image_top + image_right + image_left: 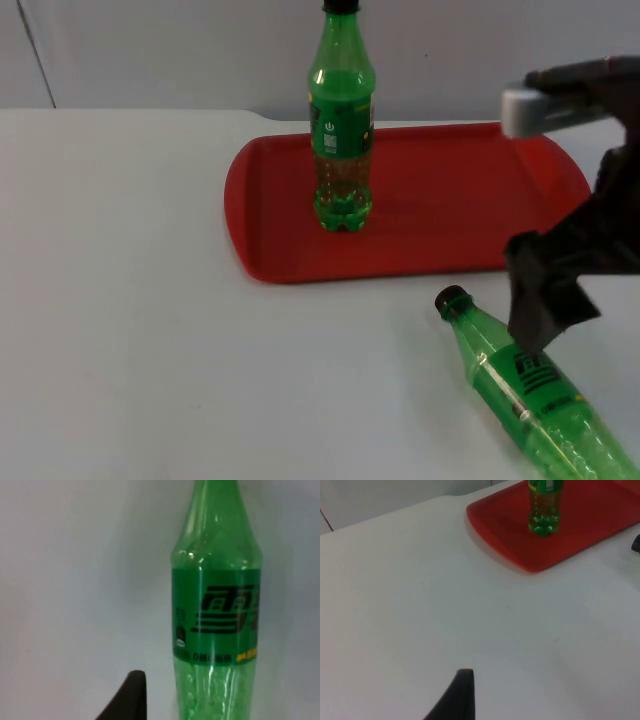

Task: Place the bottle upright on the tray.

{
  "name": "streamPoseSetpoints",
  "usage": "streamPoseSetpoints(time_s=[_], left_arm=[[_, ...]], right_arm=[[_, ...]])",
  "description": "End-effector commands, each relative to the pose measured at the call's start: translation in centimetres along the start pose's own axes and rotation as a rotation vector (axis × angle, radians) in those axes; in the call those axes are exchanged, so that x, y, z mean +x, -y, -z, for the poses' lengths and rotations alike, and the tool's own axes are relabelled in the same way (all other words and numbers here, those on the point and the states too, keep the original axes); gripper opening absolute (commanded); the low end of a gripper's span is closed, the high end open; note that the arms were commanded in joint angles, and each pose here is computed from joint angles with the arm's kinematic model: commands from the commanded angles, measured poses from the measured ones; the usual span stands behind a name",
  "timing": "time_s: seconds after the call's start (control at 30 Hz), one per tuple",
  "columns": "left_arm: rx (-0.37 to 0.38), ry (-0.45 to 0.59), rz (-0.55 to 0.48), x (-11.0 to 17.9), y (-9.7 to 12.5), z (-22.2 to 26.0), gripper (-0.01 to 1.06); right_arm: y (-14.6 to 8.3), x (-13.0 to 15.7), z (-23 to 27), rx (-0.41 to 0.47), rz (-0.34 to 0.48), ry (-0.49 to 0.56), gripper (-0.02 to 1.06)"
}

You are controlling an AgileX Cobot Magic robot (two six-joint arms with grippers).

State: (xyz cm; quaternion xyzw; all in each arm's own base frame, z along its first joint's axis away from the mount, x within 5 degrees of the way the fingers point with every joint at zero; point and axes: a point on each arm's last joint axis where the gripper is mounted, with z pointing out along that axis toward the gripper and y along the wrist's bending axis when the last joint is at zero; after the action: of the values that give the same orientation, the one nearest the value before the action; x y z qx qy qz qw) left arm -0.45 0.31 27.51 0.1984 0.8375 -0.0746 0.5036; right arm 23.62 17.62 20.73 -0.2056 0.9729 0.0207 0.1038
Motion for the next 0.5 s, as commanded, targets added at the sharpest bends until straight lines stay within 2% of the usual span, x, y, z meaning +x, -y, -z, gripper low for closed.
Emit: streamPoseSetpoints(time_s=[0.0, 0.17, 0.47], left_arm=[[0.005, 0.009, 0.005, 0.0, 0.1, -0.1, 1.04], [0.005, 0.009, 0.005, 0.0, 0.1, -0.1, 1.04], [0.005, 0.009, 0.005, 0.0, 0.1, -0.1, 1.04]], right_arm=[[-0.3, -0.4, -0.6, 0.003, -0.015, 0.009, 1.04], [-0.5, -1.8, -2.4, 0.034, -0.033, -0.023, 1.04], [-0.6, -3.0, -5.5, 0.071, -0.017, 0.035, 1.04]])
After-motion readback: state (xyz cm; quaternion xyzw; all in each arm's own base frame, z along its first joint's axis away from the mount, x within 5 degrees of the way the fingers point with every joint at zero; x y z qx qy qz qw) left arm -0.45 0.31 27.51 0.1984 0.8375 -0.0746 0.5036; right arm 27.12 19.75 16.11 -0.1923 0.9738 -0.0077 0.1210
